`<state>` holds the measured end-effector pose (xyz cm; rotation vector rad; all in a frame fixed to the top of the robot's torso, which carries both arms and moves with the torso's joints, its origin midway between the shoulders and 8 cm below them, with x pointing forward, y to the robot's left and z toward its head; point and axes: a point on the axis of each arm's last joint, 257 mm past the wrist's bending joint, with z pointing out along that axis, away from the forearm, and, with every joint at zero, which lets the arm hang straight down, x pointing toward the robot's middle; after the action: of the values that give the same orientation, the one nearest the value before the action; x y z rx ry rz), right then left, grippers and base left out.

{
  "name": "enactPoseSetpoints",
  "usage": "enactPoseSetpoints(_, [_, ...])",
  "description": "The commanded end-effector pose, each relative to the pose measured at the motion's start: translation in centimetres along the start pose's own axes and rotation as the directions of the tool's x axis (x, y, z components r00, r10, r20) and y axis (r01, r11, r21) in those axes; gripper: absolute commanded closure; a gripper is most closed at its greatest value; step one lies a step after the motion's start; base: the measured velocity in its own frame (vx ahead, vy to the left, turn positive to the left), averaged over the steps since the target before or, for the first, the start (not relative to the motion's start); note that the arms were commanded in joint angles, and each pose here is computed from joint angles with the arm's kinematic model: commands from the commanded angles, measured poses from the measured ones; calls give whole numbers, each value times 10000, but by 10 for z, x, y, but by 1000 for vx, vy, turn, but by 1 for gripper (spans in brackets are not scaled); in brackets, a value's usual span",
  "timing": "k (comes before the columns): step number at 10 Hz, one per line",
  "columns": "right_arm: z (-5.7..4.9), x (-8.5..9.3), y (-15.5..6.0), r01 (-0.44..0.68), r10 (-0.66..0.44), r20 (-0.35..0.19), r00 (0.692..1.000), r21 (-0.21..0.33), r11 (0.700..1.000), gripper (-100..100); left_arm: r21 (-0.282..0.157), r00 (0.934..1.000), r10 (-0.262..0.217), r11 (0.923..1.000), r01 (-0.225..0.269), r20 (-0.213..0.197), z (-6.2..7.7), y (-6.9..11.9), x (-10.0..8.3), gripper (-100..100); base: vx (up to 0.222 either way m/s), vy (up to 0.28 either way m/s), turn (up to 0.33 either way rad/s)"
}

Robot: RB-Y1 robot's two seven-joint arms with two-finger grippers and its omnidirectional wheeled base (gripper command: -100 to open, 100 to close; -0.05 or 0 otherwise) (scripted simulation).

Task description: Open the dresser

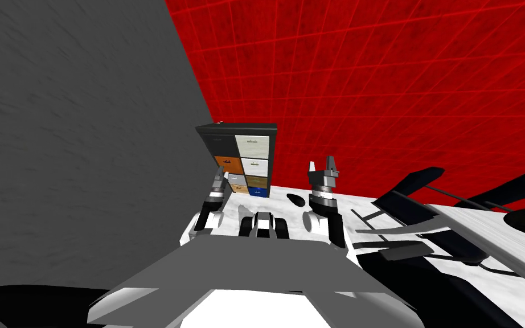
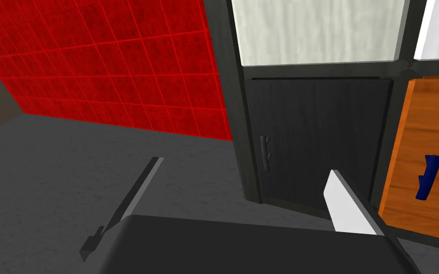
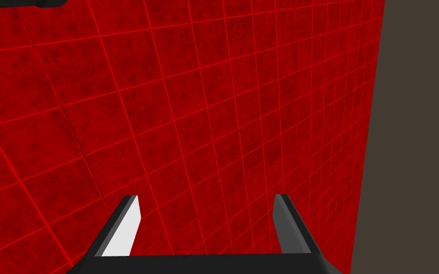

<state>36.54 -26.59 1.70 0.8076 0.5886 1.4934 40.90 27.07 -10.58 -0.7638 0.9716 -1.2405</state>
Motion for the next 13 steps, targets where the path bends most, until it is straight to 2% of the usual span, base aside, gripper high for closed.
enactPoseSetpoints(1, [0,0,0,0,0,0,10000,0,10000,0,-331,10000,49,9994,-52,-84,-3,22,2,-100,84,-87,-22])
enactPoseSetpoints(6, [0,0,0,0,0,0,10000,0,10000,0,-1010,9998,61,9949,-78,-167,-12,66,6,-100,99,-80,-19])
enactPoseSetpoints(13, [0,0,0,0,0,0,10000,-1,10000,0,-1858,9998,-152,9825,133,-87,-28,118,17,-100,85,-69,-18])
